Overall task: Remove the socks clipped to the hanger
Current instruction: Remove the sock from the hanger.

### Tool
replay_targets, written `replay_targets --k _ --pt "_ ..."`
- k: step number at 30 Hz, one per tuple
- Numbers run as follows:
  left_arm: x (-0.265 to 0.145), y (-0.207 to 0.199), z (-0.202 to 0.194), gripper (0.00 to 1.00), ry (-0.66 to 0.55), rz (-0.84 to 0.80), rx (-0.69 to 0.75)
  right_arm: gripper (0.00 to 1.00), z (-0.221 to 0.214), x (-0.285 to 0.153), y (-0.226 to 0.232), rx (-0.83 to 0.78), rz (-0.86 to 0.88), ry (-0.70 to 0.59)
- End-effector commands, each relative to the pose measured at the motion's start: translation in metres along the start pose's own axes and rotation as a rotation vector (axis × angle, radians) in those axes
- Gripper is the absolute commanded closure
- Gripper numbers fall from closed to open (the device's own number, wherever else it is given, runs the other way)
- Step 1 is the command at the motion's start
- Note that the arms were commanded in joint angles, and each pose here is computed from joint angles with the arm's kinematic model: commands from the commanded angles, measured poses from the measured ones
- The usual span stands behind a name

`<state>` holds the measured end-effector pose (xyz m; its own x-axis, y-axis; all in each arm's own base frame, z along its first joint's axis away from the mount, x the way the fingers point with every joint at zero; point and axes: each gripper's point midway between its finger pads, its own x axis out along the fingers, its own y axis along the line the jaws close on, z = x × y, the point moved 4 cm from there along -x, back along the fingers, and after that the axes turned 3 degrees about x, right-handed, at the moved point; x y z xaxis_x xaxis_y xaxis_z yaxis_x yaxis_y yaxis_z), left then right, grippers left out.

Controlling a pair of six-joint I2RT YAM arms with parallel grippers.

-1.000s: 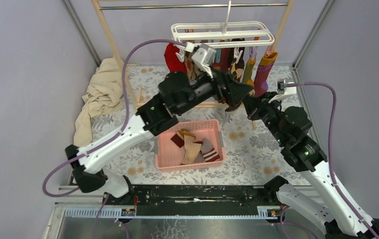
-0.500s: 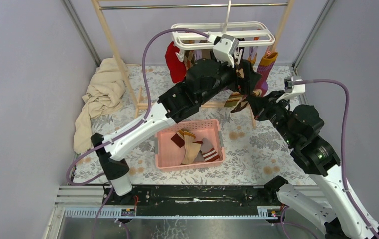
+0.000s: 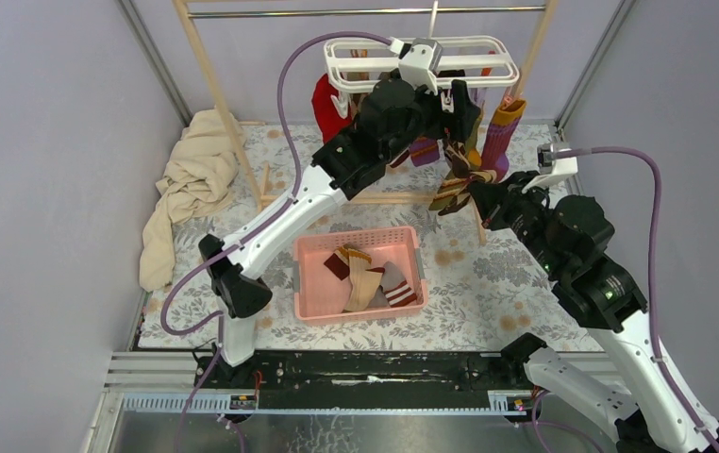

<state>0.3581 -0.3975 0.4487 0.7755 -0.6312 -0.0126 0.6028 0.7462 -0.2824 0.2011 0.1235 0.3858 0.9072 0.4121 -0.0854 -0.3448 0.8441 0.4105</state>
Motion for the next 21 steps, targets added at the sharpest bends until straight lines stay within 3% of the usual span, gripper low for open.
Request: replay_targets --k 1,14,21 --pt "0.003 0.003 0.013 0.02 -0.032 -0.009 -0.013 1.00 0.018 -0.002 0.012 -0.007 0.052 -0.049" --pt "0.014 0.016 0.008 0.03 -0.064 0.055 -0.011 1.00 0.012 0.002 0.014 0.006 0.075 -0.036" --pt "0.016 0.022 0.002 0.12 -0.076 0.086 -0.015 1.00 0.008 0.002 0.013 0.006 0.073 -0.031"
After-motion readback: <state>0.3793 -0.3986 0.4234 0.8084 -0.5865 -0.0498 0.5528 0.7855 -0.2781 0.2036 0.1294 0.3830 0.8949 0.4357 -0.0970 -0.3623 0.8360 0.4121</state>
